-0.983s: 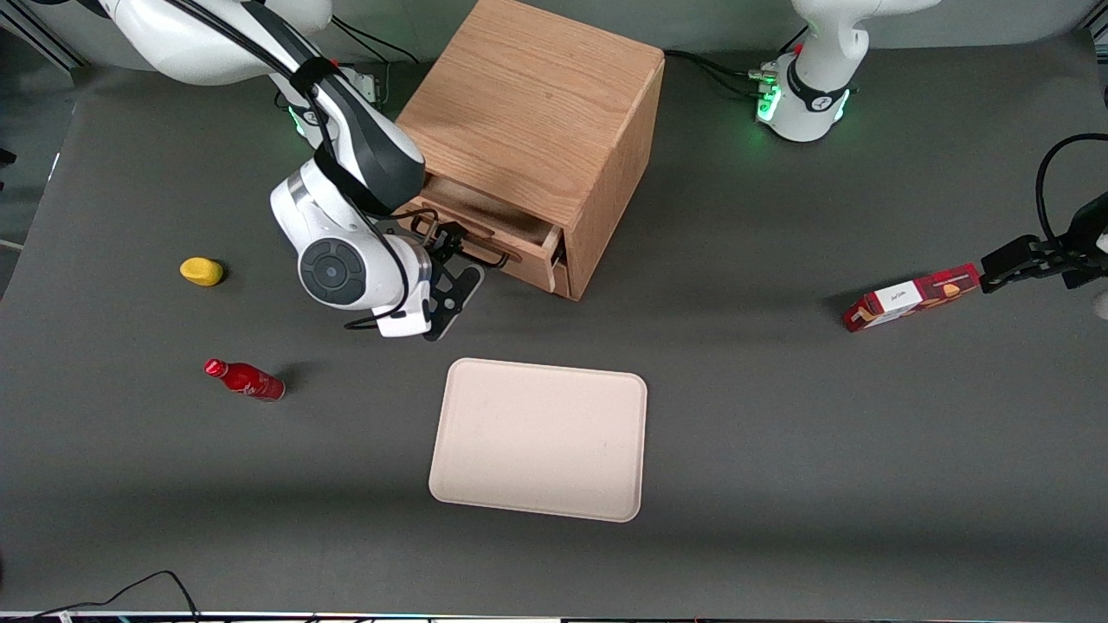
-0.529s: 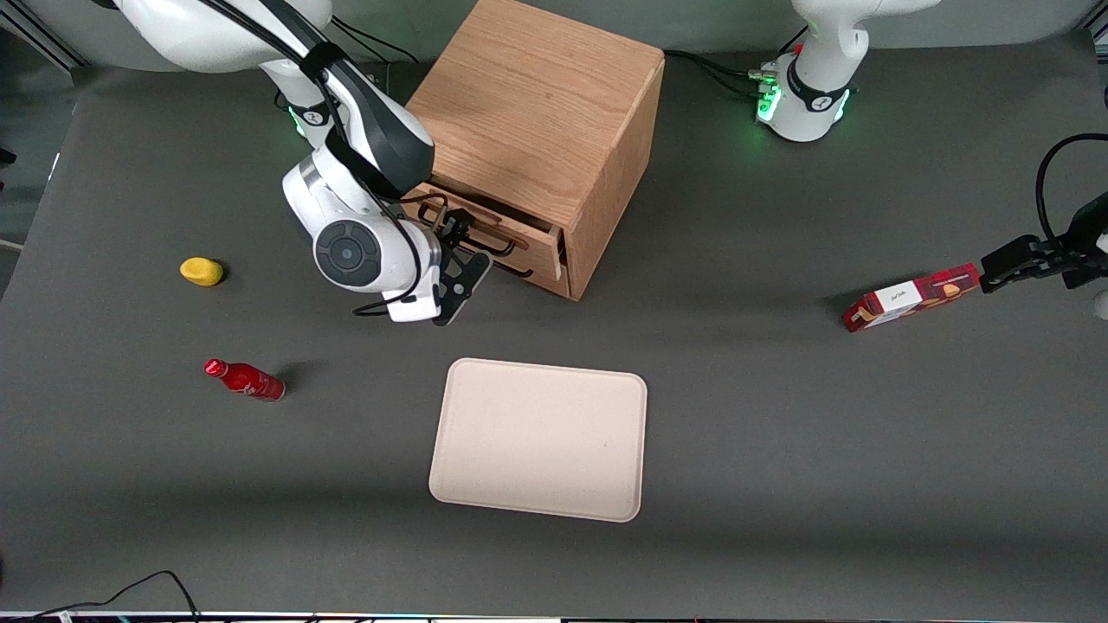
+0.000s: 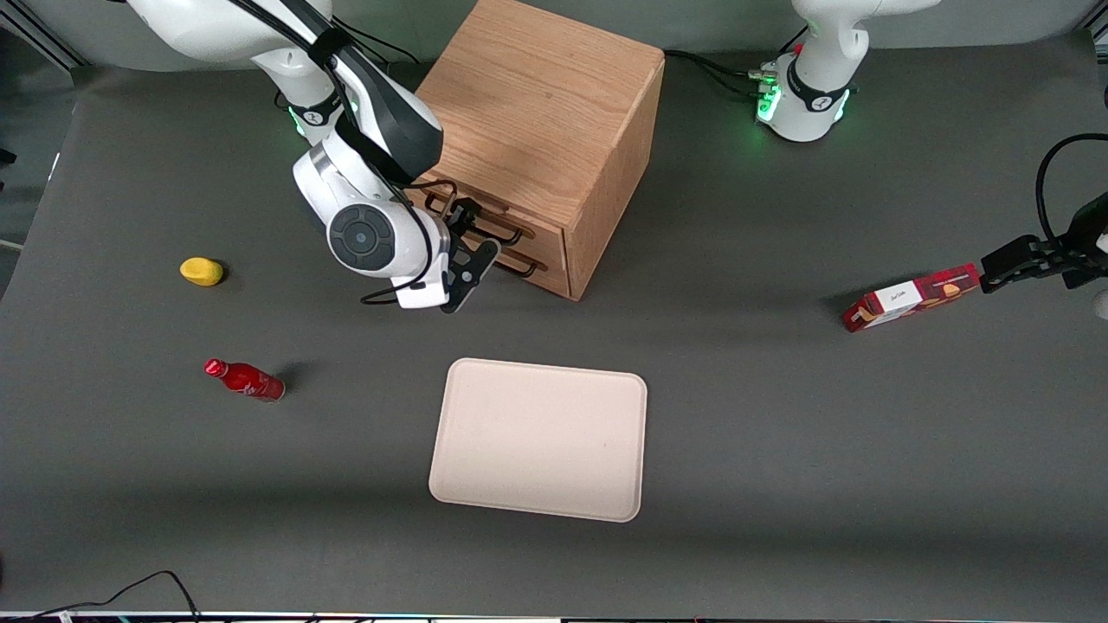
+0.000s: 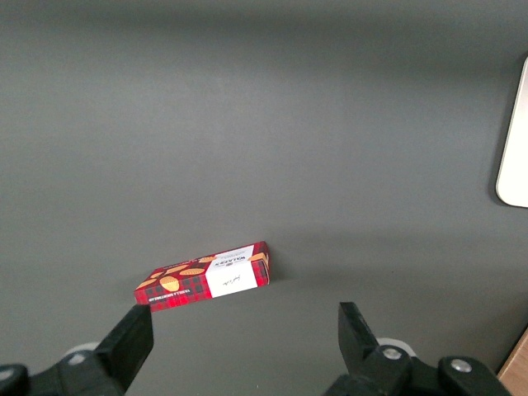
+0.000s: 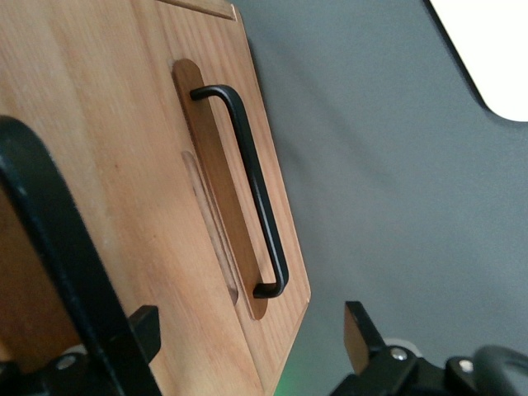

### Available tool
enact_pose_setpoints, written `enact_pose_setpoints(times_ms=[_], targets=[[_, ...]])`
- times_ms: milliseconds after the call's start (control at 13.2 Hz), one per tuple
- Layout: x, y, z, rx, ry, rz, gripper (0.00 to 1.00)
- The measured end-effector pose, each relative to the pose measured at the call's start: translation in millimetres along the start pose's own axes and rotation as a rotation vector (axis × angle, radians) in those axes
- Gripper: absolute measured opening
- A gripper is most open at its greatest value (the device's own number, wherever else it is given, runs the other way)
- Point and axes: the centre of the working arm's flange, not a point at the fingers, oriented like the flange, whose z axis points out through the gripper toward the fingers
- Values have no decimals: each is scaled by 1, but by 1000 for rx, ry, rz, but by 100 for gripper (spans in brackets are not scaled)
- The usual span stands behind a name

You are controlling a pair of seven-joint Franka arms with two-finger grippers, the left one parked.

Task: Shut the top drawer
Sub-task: 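Push the drawer fully flush with the cabinet using the right gripper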

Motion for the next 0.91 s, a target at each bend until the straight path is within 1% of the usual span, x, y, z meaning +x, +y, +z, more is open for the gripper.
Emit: enact_pose_setpoints(times_ms=[529, 907], targets=[[0, -1, -1, -3, 2, 5, 100], [-2, -6, -10, -8, 13, 14, 100]])
